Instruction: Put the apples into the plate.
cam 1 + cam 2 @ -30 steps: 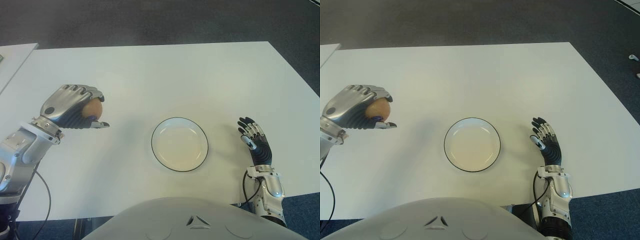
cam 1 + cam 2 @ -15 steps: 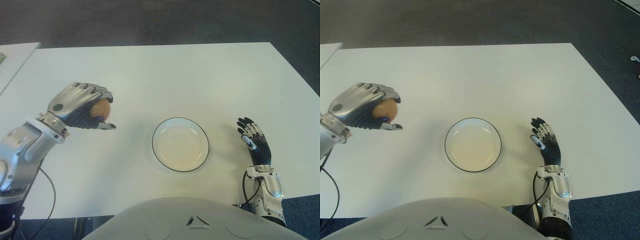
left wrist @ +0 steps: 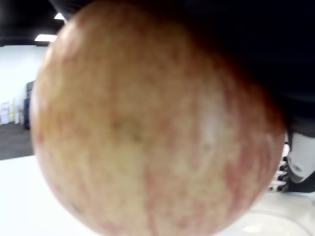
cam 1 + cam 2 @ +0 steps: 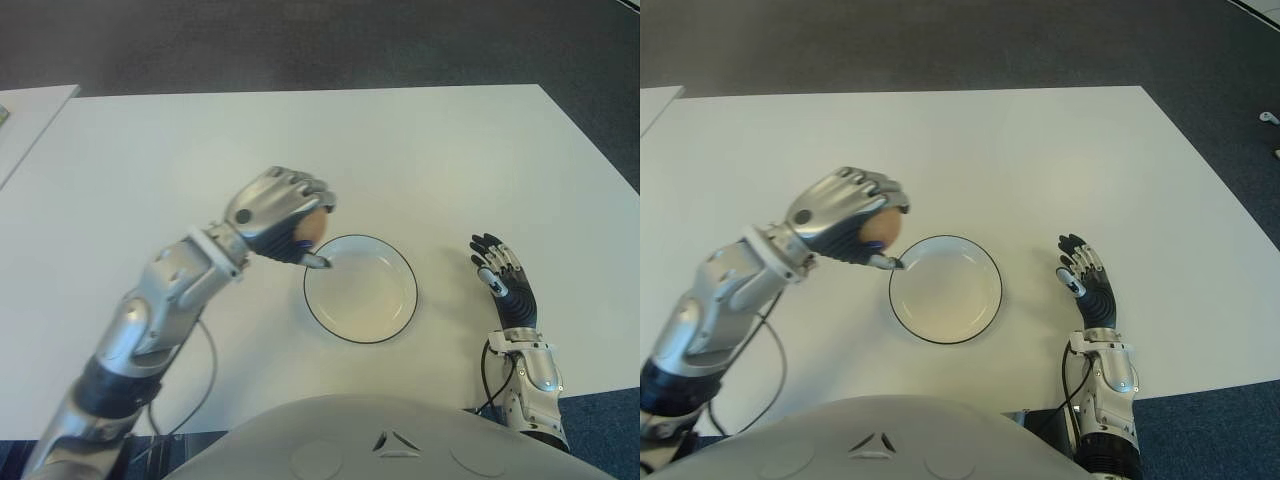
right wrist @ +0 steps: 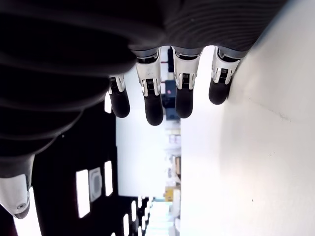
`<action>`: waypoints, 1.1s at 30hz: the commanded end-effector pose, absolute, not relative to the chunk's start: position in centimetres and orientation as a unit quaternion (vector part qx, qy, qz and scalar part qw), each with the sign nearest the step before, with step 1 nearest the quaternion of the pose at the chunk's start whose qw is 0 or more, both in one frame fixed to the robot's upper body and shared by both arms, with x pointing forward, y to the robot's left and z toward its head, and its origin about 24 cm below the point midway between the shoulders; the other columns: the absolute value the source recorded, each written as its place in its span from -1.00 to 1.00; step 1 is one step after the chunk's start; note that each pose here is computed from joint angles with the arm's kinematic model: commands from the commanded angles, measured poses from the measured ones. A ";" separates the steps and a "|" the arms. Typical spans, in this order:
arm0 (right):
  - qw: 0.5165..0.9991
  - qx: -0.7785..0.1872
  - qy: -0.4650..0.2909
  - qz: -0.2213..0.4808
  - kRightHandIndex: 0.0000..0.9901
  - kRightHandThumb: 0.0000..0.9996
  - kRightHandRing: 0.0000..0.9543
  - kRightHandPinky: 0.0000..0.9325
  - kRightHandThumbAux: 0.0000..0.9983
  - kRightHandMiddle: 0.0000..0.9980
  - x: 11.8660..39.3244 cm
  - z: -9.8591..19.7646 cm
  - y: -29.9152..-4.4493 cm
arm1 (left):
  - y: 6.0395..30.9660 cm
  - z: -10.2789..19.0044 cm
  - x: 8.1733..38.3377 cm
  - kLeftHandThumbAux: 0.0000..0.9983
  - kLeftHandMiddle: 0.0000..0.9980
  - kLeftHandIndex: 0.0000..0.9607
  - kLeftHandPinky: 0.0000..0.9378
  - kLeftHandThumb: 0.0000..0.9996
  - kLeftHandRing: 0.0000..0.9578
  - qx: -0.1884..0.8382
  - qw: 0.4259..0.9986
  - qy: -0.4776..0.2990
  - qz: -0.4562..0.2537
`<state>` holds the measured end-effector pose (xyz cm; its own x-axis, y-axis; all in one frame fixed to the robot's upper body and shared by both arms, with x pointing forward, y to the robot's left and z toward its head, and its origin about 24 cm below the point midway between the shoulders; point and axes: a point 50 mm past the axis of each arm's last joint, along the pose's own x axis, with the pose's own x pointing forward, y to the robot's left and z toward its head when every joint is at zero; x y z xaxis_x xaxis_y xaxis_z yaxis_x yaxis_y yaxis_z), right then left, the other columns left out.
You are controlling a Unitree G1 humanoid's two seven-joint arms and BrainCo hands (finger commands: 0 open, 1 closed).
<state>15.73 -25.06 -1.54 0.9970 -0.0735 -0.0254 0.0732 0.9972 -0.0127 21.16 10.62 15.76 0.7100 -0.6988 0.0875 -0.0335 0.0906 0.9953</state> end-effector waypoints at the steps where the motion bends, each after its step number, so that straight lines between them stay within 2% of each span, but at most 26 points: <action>1: 0.995 0.026 0.083 -0.044 -0.72 -0.46 -0.74 -0.79 0.06 -0.62 14.0 -4.2 -23.7 | 8.8 15.7 21.2 0.33 0.08 -0.16 0.72 0.71 0.74 0.622 0.675 -0.297 -0.262; 7: 0.995 0.034 0.083 -0.042 -0.70 -0.41 -0.71 -0.75 0.07 -0.59 13.9 -4.2 -23.2 | 6.8 14.7 22.0 0.33 0.09 -0.16 0.70 0.71 0.75 0.634 0.655 -0.302 -0.279; 18: 0.995 0.052 0.081 -0.039 -0.70 -0.39 -0.70 -0.73 0.11 -0.60 13.7 -4.1 -22.3 | 4.9 13.0 22.0 0.33 0.07 -0.16 0.61 0.71 0.68 0.615 0.665 -0.287 -0.310; 33: 0.994 0.065 0.080 -0.037 -0.73 -0.27 -0.71 -0.73 0.15 -0.62 13.3 -4.2 -21.8 | 4.3 11.2 22.4 0.34 0.07 -0.16 0.63 0.71 0.68 0.606 0.671 -0.274 -0.329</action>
